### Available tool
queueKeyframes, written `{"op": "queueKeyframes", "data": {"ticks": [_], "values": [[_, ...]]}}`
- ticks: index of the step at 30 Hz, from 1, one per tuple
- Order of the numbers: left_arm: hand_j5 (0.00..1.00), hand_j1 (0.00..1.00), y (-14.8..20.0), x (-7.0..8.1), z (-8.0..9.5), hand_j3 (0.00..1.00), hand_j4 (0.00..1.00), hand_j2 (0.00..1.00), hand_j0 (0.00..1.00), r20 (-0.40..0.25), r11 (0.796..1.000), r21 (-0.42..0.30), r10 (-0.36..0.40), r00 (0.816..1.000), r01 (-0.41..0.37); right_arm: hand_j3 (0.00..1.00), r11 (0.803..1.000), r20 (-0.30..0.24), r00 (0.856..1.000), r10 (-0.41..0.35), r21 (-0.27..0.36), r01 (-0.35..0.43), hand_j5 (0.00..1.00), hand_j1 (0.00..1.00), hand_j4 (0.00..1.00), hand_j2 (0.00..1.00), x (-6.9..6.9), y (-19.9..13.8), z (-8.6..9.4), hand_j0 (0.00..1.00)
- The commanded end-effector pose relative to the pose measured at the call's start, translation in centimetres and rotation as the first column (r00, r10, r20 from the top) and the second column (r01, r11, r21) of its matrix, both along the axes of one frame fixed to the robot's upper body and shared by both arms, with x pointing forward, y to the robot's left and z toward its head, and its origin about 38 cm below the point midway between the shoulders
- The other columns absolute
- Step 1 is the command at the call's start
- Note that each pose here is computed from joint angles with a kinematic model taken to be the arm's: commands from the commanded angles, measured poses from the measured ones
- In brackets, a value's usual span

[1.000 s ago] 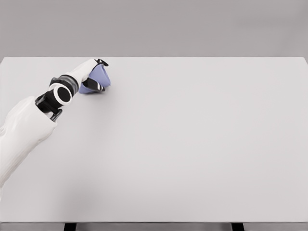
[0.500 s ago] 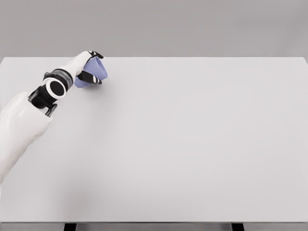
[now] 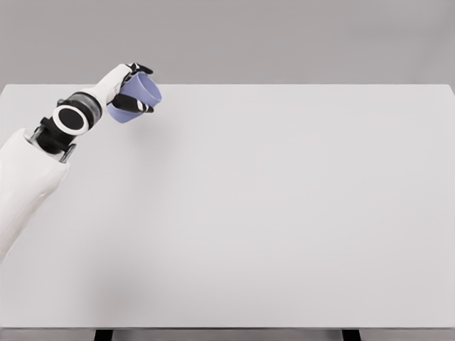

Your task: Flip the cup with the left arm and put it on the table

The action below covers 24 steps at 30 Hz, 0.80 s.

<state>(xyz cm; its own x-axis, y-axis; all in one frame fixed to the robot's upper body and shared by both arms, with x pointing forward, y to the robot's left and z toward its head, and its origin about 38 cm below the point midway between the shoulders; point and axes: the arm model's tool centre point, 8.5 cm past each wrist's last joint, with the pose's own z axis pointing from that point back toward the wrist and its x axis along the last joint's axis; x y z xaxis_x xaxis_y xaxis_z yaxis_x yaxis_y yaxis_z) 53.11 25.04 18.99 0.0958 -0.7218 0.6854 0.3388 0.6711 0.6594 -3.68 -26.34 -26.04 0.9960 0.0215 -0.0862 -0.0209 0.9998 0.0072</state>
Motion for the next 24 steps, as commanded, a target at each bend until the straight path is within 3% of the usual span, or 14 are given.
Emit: {"op": "queueKeyframes", "data": {"ticks": [1, 8, 16, 24], "values": [[0.79, 0.79, 0.4, 0.1, 0.5, 0.79, 0.79, 0.79, 0.79, 0.009, 1.000, -0.024, 0.010, 1.000, -0.010, 1.00, 1.000, 0.000, 1.000, 0.000, 0.000, 0.000, 1.00, 1.00, 1.00, 1.00, 0.0, 0.0, 0.0, 1.00], [0.80, 0.80, 1.1, -0.1, 1.2, 0.80, 0.80, 0.80, 0.80, 0.023, 0.996, -0.092, 0.020, 1.000, -0.018, 1.00, 1.000, 0.000, 1.000, 0.000, 0.000, 0.000, 1.00, 1.00, 1.00, 1.00, 0.0, 0.0, 0.0, 1.00], [0.80, 0.80, 0.2, -0.5, 2.1, 0.80, 0.80, 0.80, 0.80, 0.063, 0.989, -0.146, -0.031, 0.998, 0.040, 1.00, 1.000, 0.000, 1.000, 0.000, 0.000, 0.000, 1.00, 1.00, 1.00, 1.00, 0.0, 0.0, 0.0, 1.00], [0.80, 0.80, 1.1, -0.9, 1.5, 0.80, 0.80, 0.80, 0.80, 0.059, 0.980, -0.200, -0.010, 0.998, 0.022, 1.00, 1.000, 0.000, 1.000, 0.000, 0.000, 0.000, 1.00, 1.00, 1.00, 1.00, 0.0, 0.0, 0.0, 1.00]]}}
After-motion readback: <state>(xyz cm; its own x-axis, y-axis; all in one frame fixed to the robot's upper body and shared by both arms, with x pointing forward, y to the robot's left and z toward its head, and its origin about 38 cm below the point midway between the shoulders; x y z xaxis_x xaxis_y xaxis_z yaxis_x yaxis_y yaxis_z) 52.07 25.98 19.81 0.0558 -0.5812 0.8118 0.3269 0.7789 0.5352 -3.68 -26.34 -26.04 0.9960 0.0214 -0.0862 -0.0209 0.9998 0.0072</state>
